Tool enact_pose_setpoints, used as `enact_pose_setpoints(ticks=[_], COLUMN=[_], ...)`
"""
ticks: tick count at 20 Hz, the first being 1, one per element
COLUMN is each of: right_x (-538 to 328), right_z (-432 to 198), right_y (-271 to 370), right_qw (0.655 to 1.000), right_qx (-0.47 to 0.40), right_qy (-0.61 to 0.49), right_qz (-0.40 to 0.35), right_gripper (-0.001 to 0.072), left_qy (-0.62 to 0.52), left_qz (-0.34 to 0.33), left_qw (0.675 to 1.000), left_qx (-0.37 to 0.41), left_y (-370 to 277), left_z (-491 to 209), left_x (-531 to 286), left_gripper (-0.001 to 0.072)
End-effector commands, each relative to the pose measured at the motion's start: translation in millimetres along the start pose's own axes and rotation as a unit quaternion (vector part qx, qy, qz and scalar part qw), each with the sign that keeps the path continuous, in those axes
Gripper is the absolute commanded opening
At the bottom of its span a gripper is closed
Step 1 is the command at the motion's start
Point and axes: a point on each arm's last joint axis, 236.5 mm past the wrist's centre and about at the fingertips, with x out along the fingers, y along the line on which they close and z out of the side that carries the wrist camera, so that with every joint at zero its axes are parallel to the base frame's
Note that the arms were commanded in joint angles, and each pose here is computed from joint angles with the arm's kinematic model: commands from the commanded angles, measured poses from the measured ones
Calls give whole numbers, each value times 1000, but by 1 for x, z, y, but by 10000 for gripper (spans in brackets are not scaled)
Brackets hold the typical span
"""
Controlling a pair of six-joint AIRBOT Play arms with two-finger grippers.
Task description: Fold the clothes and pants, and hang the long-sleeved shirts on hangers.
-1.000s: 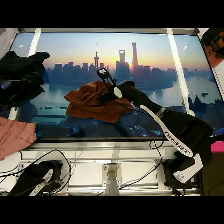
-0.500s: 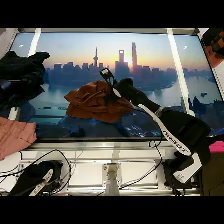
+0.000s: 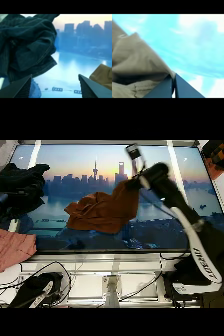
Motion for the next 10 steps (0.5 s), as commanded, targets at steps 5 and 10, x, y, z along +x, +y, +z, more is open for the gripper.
enact_pose_setpoints(ticks=[5,10], right_x=[-36,-16], right_z=[-57,-150], right_y=[-149,-182], right_qw=[986,957], right_qx=[115,163], right_qy=[75,209], right_qz=[-96,-117], right_gripper=[14,14], left_qy=[25,51], left_qz=[13,15], left_qw=[1000,999], left_qx=[3,10], left_y=[6,4], left_z=[-12,-29], left_x=[0,6], left_gripper=[645,645])
